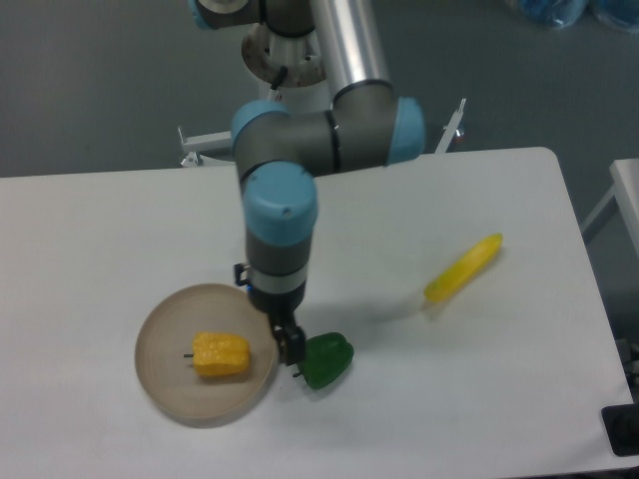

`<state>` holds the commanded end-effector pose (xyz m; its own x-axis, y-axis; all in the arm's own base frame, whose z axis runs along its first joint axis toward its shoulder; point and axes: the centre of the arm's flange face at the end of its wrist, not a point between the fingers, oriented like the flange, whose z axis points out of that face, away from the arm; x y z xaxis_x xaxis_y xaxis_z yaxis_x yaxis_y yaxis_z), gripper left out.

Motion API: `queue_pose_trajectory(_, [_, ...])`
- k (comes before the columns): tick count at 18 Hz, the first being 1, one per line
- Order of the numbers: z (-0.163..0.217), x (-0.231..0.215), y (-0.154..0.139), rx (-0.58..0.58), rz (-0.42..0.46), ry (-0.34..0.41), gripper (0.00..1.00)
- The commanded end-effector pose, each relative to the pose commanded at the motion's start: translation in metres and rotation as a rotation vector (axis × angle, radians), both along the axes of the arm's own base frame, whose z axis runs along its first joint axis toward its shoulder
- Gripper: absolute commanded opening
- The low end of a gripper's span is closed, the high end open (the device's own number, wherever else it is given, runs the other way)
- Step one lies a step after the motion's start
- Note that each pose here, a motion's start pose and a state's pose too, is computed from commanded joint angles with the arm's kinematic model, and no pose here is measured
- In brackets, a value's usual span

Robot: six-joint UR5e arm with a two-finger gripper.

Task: Pick up the yellow pepper from the plate
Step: 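Lower the gripper onto the yellow pepper and close on it, then lift the yellow pepper up off the plate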

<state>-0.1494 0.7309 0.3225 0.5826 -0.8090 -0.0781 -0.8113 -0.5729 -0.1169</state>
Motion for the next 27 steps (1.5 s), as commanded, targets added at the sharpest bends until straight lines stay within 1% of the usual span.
queue_pose_trajectory(2, [-0.009,0.003,0.006,0.008,-0.011,0.002,1.00])
queue_pose_trajectory(4, [-0.015,0.021,0.009,0.002,-0.034,0.001,1.00])
queue_pose_trajectory(8, [-0.022,0.033,0.009,-0.017,-0.054,-0.004,1.00])
queue_pose_trajectory(9, [-0.026,0.034,0.009,-0.029,-0.060,0.011,1.00])
queue_pose_trajectory(11, [-0.039,0.054,0.012,-0.057,-0.090,0.045,1.00])
queue_pose_trajectory(12, [-0.051,0.054,0.010,-0.079,-0.091,0.053,1.00])
queue_pose_trajectory(16, [-0.062,0.056,0.011,-0.088,-0.096,0.050,1.00])
queue_pose_trajectory(17, [-0.066,0.056,0.011,-0.094,-0.096,0.048,0.94])
queue_pose_trajectory(18, [-0.069,0.056,0.011,-0.101,-0.089,0.045,0.76])
queue_pose_trajectory(19, [-0.069,0.057,0.012,-0.099,-0.083,0.034,0.38])
queue_pose_trajectory(20, [-0.069,0.057,0.012,-0.098,-0.085,0.033,0.19])
queue_pose_trajectory(21, [-0.067,0.058,0.011,-0.096,-0.085,0.030,0.13])
queue_pose_trajectory(22, [-0.063,0.058,0.010,-0.091,-0.078,0.028,0.13])
queue_pose_trajectory(25, [-0.037,0.053,0.006,-0.069,0.089,0.016,0.14])
queue_pose_trajectory(26, [-0.023,0.048,0.002,-0.051,0.122,-0.010,0.13])
queue_pose_trajectory(27, [0.028,0.017,-0.018,-0.065,0.183,-0.045,0.13])
